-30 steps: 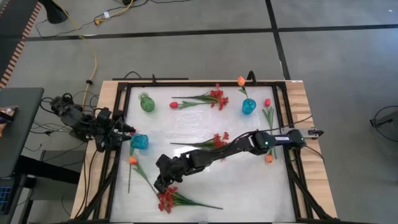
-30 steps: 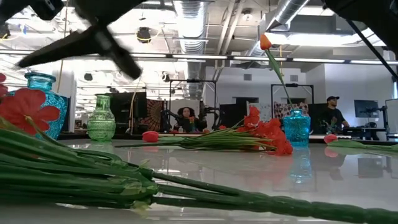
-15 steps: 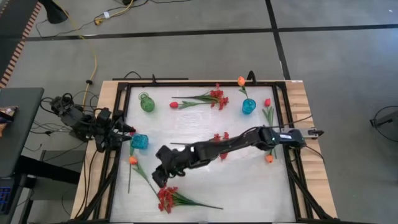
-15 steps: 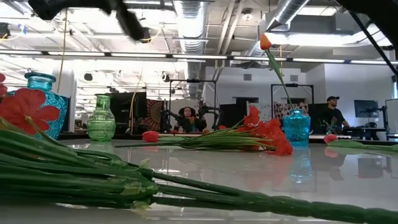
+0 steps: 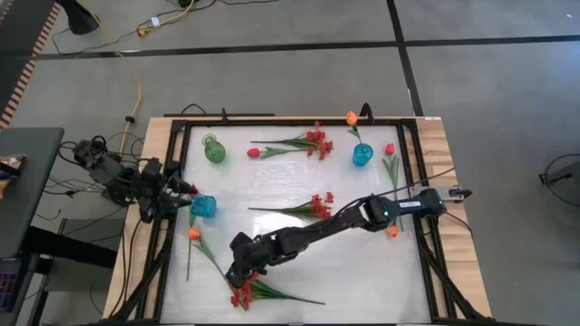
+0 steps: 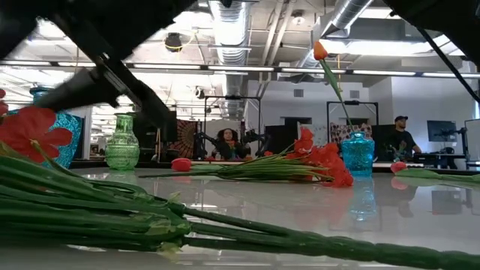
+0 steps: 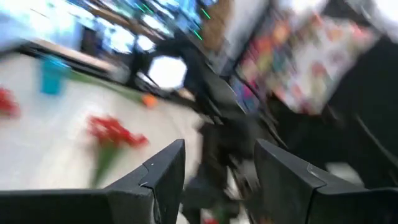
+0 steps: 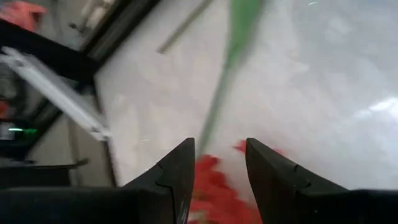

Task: Sort flowers into vase by color
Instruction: Put the left orange tulip into the right blue vase

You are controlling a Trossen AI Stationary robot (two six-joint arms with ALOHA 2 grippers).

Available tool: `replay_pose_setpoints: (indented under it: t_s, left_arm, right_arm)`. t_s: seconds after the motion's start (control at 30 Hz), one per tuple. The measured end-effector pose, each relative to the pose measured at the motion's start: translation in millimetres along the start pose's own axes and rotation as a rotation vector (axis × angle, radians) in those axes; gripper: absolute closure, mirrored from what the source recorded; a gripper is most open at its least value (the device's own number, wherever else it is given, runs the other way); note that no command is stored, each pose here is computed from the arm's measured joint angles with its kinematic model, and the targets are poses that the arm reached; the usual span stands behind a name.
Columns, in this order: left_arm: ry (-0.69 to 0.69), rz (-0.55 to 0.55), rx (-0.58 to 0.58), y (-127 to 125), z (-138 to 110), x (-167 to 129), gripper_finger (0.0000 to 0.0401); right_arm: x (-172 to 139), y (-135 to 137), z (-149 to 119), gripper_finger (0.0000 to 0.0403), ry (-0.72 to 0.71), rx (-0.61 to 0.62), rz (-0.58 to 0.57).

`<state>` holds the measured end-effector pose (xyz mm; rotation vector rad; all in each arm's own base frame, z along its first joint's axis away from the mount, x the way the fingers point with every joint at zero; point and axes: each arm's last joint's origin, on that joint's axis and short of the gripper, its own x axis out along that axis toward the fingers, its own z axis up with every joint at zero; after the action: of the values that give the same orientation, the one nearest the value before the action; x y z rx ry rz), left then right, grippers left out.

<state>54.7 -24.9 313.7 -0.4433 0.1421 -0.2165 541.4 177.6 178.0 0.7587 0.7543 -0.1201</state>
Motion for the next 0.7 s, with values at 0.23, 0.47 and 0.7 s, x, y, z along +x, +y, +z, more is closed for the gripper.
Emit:
replay_pose_setpoints:
  t_s: [0.23,0.47,0.7]
  left_arm:
    - [0.326,-0.135,0.100,-17.7,-21.3,43.3,0.0223]
    - [0.675,-0.155,0.238,-34.7,-58.3,77.1,0.0223]
    - [0.882,-0.164,0.582,-47.6,-106.3,106.8,0.0223]
  right_arm:
    - [-9.6,4.5,6.9,0.0235,-0.017,-0.025,0.003]
    - [-27.3,17.4,-8.9,0.0243,0.051,-0.005,-0.043]
    - [-62.8,36.4,-23.0,0.0258,0.039,-0.025,-0.144]
